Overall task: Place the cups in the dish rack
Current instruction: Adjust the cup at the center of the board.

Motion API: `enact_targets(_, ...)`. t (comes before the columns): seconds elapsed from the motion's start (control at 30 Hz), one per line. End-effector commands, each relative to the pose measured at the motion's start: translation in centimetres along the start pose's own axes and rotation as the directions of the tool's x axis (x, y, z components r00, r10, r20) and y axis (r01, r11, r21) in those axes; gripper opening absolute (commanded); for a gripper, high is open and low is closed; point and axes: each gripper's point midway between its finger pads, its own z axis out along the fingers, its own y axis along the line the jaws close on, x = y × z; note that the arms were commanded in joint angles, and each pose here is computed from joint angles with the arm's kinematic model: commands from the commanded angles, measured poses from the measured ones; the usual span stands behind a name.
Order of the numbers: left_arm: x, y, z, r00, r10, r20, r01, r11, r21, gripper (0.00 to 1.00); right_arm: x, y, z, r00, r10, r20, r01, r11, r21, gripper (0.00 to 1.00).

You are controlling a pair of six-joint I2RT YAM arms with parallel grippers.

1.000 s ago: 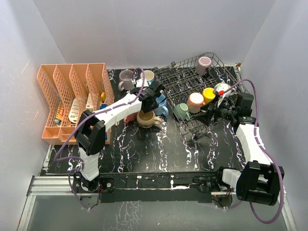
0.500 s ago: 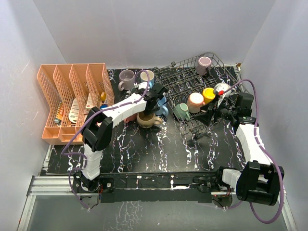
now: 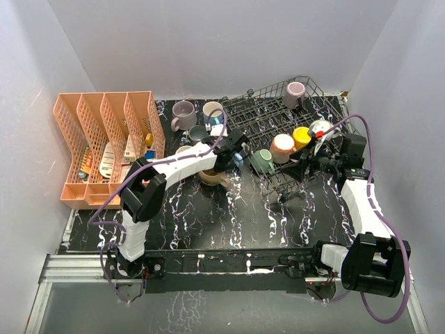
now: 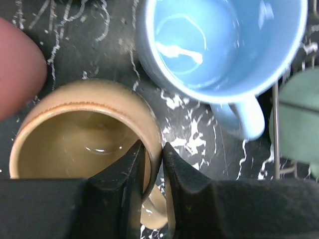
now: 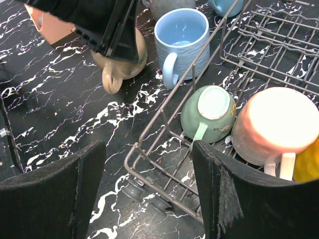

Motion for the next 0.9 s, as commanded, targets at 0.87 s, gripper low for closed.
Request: enact_targets(0.87, 6.0, 2.9, -7.7, 0.876, 0.483, 0.014, -0.474, 0.853, 0.218, 0.27, -0.7, -0.1, -0.1, 0.999, -0.044, 0.018, 0.045, 0.999, -0.004, 0.72)
